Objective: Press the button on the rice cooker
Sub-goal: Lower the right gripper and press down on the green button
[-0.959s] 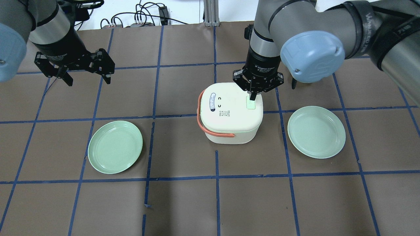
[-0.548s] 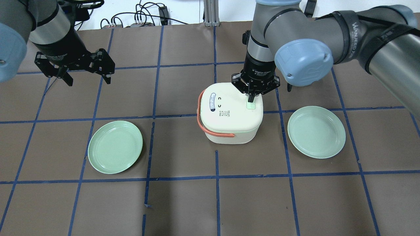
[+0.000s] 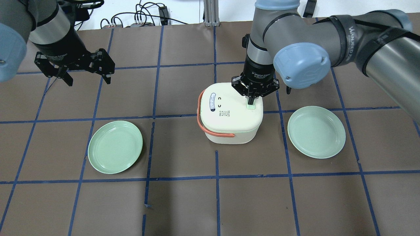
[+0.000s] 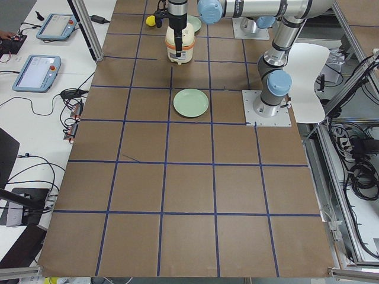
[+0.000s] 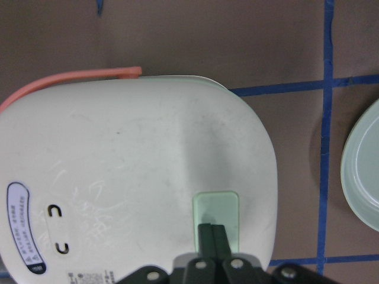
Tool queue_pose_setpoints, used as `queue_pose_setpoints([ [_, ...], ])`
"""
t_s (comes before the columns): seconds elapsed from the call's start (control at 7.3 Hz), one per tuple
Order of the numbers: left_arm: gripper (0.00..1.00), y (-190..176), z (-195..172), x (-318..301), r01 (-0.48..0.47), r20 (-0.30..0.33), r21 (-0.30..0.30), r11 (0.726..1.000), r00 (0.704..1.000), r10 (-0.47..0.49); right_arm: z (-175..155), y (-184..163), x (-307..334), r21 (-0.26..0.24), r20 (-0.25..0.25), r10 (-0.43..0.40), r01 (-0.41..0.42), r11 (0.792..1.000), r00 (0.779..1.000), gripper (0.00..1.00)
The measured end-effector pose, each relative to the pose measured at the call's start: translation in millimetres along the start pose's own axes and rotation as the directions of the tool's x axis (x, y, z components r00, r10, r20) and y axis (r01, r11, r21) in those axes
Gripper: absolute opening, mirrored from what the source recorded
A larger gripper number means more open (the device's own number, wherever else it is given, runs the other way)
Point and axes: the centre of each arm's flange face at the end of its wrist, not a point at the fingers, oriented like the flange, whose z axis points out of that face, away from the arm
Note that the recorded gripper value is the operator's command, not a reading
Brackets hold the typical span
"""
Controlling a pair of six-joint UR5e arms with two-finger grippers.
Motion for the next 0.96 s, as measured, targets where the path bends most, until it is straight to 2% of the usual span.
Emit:
queue_pose_setpoints([
  [0.96,1.0,0.0,0.0,0.1,0.0,0.0,0.0,1.0,1.0,0.0,6.3,-3.7,-0.6,-0.006,-0.001,0.0,0.0,1.0,1.0,0.0],
])
